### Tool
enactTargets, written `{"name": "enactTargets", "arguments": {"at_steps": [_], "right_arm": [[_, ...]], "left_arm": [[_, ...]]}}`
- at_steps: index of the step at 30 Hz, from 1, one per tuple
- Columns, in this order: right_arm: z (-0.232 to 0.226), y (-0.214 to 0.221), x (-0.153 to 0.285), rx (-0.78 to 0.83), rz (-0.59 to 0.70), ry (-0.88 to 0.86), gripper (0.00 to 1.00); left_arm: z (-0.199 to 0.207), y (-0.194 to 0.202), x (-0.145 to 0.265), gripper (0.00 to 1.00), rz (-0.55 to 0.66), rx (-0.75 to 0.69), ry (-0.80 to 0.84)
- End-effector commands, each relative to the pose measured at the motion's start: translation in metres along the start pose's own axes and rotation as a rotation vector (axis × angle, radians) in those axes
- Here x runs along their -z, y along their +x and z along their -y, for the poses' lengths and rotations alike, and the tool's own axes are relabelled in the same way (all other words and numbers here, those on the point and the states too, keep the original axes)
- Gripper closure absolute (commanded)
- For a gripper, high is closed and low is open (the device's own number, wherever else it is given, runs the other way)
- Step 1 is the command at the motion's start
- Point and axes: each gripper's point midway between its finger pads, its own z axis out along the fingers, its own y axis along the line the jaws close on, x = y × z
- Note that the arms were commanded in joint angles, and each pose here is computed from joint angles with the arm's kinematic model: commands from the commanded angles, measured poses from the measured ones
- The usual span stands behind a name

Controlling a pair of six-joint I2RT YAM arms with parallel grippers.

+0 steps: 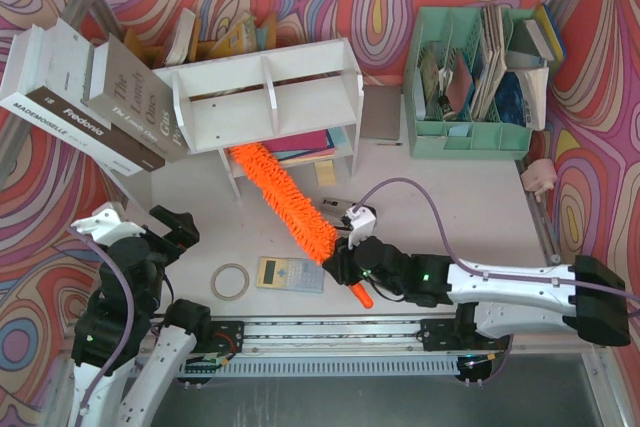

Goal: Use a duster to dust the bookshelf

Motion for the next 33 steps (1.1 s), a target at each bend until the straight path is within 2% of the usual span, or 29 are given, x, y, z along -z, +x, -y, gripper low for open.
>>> {"name": "enactTargets", "arguments": {"at_steps": [1,8,11,16,19,24,28,33], "right_arm": [[-0.006,-0.007,-0.002,-0.017,0.02,-0.003,1.0],[-0.024,-0.063,0.028,-0.005,0.169,-0.078,1.0],[-0.026,-0.055,0.026,0.003,0.149,-0.101,1.0],[-0.027,-0.004,0.001,0.037,-0.026,-0.119,1.0],[-0.022,0.014,-0.004,0.026,-0.064,-0.112,1.0],[-0.026,-0.007,0.003,0.055,-0.011,-0.113,1.0],[-0.05,-0.041,0.026,0.057,0.079,-0.227,1.0],[-0.046,-0.03,0.029,0.057,0.05,-0.226,1.0]], "left_arm": [[-0.002,0.002,-0.001,0.02,0.002,0.009,-0.005],[-0.002,0.003,-0.002,0.02,0.0,0.007,-0.006],[-0.002,0.003,-0.002,0.02,-0.002,0.004,-0.007],[-0.002,0.002,-0.002,0.02,0.0,0.006,-0.006],[-0.001,0.003,-0.002,0.01,-0.002,0.005,-0.007],[-0.001,0.003,-0.003,0.02,-0.005,0.002,-0.006],[-0.001,0.003,-0.003,0.02,-0.003,0.003,-0.009],[-0.001,0.003,-0.002,0.02,-0.001,0.005,-0.006]]}}
